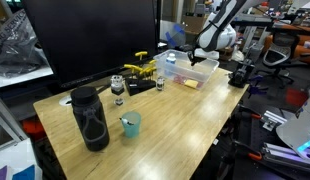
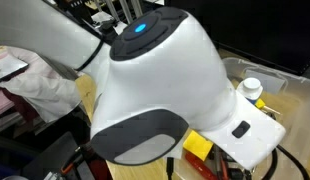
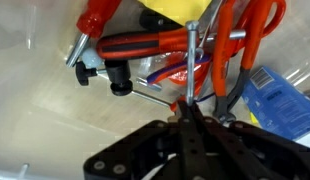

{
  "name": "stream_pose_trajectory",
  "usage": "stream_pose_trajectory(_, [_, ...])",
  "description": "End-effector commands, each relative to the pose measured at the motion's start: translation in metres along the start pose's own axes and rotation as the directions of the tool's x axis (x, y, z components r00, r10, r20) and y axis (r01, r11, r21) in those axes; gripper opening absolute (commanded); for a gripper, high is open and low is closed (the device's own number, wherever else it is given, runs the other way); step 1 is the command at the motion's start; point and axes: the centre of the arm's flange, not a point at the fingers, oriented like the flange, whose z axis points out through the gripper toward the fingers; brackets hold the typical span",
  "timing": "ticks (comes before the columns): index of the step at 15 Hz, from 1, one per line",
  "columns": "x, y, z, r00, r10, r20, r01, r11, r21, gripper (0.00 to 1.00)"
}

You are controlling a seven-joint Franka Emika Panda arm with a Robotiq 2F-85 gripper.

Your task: Pick up a bolt from the box and set it on the table

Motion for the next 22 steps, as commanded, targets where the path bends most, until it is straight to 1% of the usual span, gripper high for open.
stream_pose_trajectory(1, [-0.005, -0.003, -0.006, 0.996, 0.029, -0.079, -0.026, 0.999, 0.042, 0.01])
stream_pose_trajectory(3, [-0.005, -0.007, -0.008, 0.993, 0.053, -0.109, -0.044, 0.996, 0.083, 0.01])
stream_pose_trajectory(7, [-0.008, -0.021, -0.013, 0.980, 0.115, -0.164, -0.084, 0.980, 0.180, 0.01])
stream_pose_trajectory(11, [-0.013, -0.038, -0.019, 0.970, 0.130, -0.206, -0.069, 0.957, 0.280, 0.01])
stream_pose_trajectory(14, [-0.009, -0.042, -0.022, 0.964, 0.133, -0.232, -0.054, 0.946, 0.319, 0.01])
stream_pose_trajectory(18, [0.017, -0.047, -0.033, 0.950, 0.132, -0.284, -0.024, 0.935, 0.355, 0.01])
stream_pose_trajectory(20, [0.022, -0.052, -0.037, 0.952, 0.113, -0.286, 0.004, 0.925, 0.381, 0.01])
stream_pose_trajectory(22, [0.019, -0.061, -0.039, 0.963, 0.072, -0.259, 0.046, 0.906, 0.421, 0.01])
